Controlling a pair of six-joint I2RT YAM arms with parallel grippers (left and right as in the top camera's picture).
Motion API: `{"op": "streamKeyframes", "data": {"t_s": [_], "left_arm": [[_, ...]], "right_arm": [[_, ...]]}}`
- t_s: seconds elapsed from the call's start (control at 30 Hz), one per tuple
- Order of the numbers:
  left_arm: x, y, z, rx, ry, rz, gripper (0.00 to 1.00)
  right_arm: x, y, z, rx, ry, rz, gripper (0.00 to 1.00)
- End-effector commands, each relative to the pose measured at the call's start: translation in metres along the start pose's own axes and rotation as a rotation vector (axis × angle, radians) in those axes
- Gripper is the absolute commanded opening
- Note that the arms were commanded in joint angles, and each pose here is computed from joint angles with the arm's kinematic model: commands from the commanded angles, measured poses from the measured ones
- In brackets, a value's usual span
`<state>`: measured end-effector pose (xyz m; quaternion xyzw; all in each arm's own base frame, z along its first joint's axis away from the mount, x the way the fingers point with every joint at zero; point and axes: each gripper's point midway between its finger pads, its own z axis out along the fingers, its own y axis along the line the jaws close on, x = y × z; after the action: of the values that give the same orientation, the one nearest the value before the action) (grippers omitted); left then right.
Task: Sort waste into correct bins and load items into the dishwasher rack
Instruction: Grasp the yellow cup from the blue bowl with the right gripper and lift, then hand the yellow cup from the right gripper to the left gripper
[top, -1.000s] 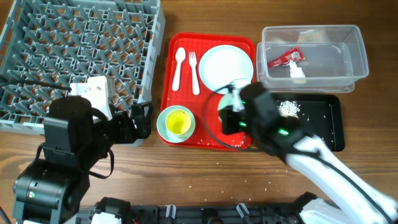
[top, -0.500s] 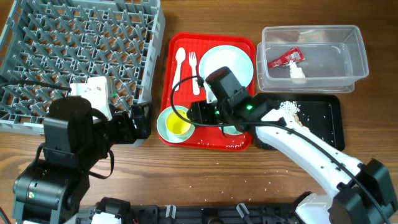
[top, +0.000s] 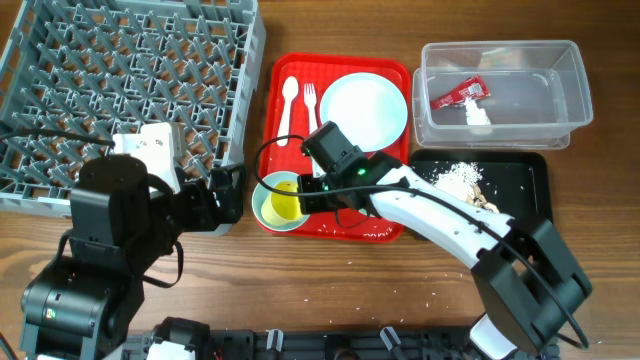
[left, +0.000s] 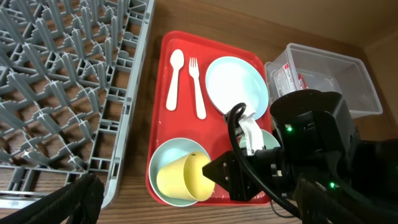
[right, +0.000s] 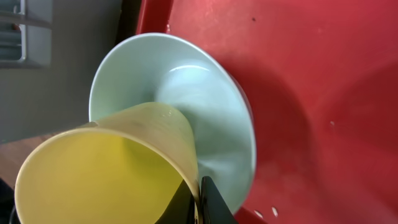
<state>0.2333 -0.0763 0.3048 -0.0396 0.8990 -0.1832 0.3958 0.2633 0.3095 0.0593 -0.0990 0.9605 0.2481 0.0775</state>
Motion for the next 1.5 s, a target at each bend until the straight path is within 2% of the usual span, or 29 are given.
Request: {"op": "streamKeyframes", "data": {"t_s": [0.0, 0.07, 0.17, 0.2, 0.27, 0.33, 0.4, 0.5, 0.53, 0.67, 0.73, 0.77, 0.87, 0.97, 1.13, 1.23, 1.47], "left_arm": [[-0.006, -0.001, -0.006, 0.001, -0.026, 0.017, 1.00], [-0.006, -0.001, -0.006, 0.001, -0.026, 0.017, 1.00], [-0.006, -0.001, -0.006, 0.001, -0.026, 0.016, 1.00], [-0.007, -0.002, -0.006, 0.002, -0.028, 0.013, 1.00], [-0.005, -0.006, -0.006, 0.027, -0.017, -0.017, 1.00], [-0.002, -0.010, -0.006, 0.053, -0.002, -0.051, 1.00], [0.002, -0.049, -0.011, 0.272, 0.044, -0.027, 1.00], [-0.006, -0.078, -0.024, 0.461, 0.039, -0.003, 1.00], [-0.009, -0.090, -0.031, 0.581, 0.063, -0.013, 1.00], [-0.016, -0.074, -0.016, 0.846, 0.243, -0.184, 1.00], [-0.030, -0.060, -0.007, 1.054, 0.274, -0.295, 0.96], [-0.030, -0.055, 0.004, 1.085, 0.300, -0.347, 0.96], [-0.010, -0.062, 0.033, 1.112, 0.432, -0.406, 0.96], [0.001, -0.080, 0.035, 1.145, 0.499, -0.378, 0.93], [0.007, -0.087, 0.033, 1.156, 0.527, -0.370, 0.91], [0.010, -0.093, 0.029, 1.166, 0.541, -0.357, 0.88], [0.009, -0.102, -0.001, 1.192, 0.470, -0.256, 0.89]], "right_arm": [[-0.023, 0.005, -0.055, -0.034, -0.121, 0.015, 0.04], [-0.032, -0.004, -0.093, -0.062, -0.171, 0.054, 0.04], [-0.040, -0.005, -0.149, -0.232, -0.220, 0.016, 0.04], [-0.040, -0.004, -0.161, -0.286, -0.223, -0.007, 0.04], [-0.033, 0.012, -0.198, -0.547, -0.213, -0.136, 0.04], [-0.032, 0.016, -0.207, -0.613, -0.221, -0.182, 0.04], [-0.035, 0.018, -0.209, -0.618, -0.233, -0.196, 0.04], [-0.034, 0.031, -0.221, -0.708, -0.242, -0.249, 0.04], [-0.034, 0.035, -0.225, -0.736, -0.243, -0.259, 0.04], [-0.036, 0.041, -0.232, -0.777, -0.254, -0.284, 0.04], [-0.037, 0.042, -0.232, -0.778, -0.258, -0.286, 0.04], [-0.037, 0.042, -0.232, -0.779, -0.257, -0.282, 0.04], [-0.036, 0.052, -0.233, -0.797, -0.261, -0.317, 0.04], [-0.037, 0.074, -0.234, -0.825, -0.272, -0.372, 0.04], [-0.048, 0.101, -0.232, -0.805, -0.343, -0.397, 0.04], [-0.057, 0.100, -0.222, -0.753, -0.375, -0.379, 0.04], [-0.053, 0.105, -0.215, -0.820, -0.325, -0.416, 0.04]]}}
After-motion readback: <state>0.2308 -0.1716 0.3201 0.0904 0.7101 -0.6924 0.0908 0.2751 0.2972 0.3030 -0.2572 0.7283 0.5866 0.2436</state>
